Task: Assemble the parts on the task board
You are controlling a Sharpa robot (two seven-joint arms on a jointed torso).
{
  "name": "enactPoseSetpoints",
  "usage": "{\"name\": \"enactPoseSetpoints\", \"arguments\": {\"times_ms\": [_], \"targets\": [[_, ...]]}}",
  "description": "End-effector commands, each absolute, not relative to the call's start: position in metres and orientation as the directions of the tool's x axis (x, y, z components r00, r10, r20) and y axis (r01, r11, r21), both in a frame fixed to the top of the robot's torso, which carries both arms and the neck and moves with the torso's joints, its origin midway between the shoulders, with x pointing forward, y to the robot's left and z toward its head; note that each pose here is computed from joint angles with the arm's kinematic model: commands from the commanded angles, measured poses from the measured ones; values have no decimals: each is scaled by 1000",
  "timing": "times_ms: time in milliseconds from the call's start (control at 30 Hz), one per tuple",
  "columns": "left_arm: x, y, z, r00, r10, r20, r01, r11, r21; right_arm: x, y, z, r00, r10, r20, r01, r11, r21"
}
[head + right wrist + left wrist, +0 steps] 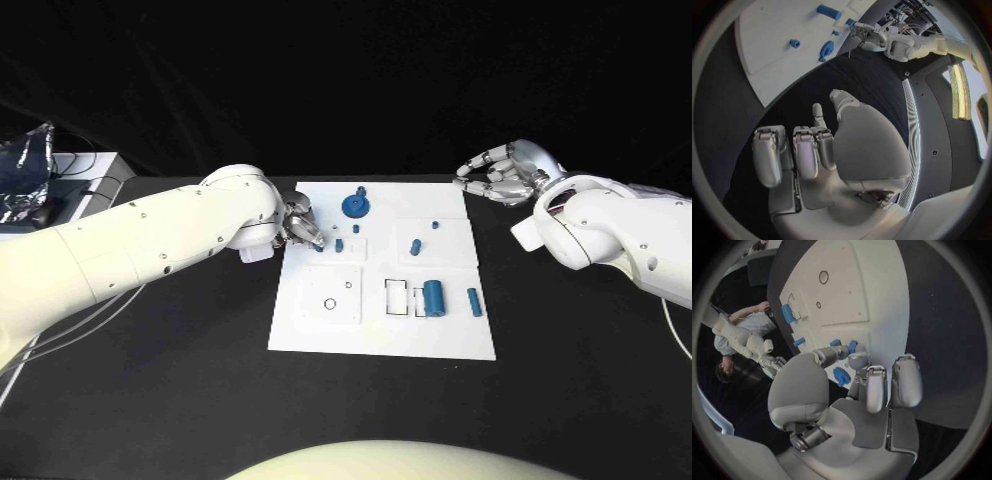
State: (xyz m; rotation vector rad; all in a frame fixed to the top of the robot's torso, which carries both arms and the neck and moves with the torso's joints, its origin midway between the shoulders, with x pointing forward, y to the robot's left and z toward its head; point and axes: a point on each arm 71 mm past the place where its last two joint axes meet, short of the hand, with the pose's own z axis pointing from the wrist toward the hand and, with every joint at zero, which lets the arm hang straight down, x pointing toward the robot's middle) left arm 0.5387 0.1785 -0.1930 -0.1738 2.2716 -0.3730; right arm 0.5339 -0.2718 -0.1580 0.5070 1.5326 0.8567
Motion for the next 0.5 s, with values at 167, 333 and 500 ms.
{"name": "enactPoseSetpoints", "arguments": {"times_ms": [167, 333, 500], "targets": [[538, 177, -197, -681, -239, -692, -6, 947, -321, 533, -270, -158, -169, 740, -651, -174, 628, 758], [538, 177, -197, -681, -242, -691, -8, 946, -323, 533, -270, -158, -169, 740, -651, -174, 628, 758], [538, 176, -198, -679, -245, -692, -9, 945, -326, 533, -270, -158, -168, 740, -651, -175, 628, 758]]}}
